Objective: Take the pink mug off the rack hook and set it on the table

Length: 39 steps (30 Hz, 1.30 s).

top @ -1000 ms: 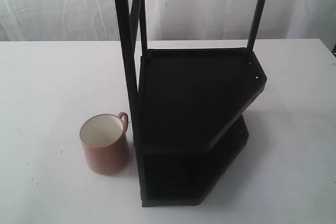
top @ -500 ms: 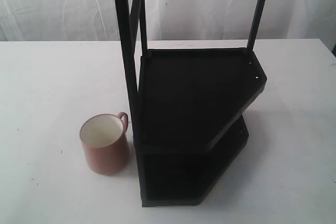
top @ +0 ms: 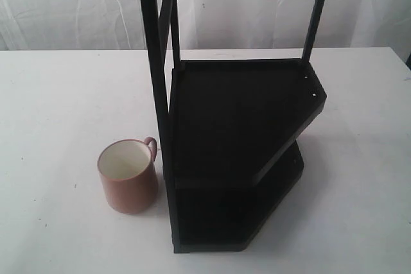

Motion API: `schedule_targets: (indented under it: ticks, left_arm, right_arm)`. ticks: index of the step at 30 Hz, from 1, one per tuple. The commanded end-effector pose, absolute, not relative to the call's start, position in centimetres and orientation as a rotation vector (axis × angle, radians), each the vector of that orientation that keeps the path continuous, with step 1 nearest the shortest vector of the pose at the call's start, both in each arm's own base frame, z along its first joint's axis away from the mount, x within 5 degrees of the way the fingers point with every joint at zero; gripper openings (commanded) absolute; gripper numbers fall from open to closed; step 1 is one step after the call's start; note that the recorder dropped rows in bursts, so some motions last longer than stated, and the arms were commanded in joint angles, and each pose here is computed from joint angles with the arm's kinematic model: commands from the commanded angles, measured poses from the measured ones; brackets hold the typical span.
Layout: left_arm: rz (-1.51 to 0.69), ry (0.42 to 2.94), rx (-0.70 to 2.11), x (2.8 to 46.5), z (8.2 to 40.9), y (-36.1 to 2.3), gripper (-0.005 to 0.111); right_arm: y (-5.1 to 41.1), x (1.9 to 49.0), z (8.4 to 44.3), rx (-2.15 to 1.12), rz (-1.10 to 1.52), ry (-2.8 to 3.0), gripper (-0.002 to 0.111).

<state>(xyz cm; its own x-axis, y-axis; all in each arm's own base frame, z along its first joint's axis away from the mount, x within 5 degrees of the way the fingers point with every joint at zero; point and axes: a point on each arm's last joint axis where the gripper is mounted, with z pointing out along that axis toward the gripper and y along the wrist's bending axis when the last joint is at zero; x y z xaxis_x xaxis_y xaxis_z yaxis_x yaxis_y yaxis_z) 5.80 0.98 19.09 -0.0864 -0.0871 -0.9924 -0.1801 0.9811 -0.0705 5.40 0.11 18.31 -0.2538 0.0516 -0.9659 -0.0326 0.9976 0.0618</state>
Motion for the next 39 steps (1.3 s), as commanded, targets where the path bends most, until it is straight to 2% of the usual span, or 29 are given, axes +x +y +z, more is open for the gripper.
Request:
schedule_targets:
  ticks: [1, 8, 18, 39]
  left_arm:
    - [0.069, 1.769, -0.217, 5.7, 18.0, 0.9, 0.0]
    - [0.149, 1.853, -0.137, 5.5, 17.4, 1.0, 0.0]
    - [0.072, 1.695, -0.229, 5.8, 18.7, 1.0, 0.0]
    - [0.072, 1.695, -0.229, 5.8, 18.7, 1.0, 0.0]
  right_arm:
    - [0.1, 5.4, 18.3, 0.006, 0.082, 1.818, 0.0]
    - [0.1, 5.4, 18.3, 0.006, 0.082, 1.818, 0.0]
    - [0.1, 5.4, 18.3, 0.006, 0.082, 1.818, 0.0]
    - [0.1, 5.4, 18.3, 0.006, 0.082, 1.818, 0.0]
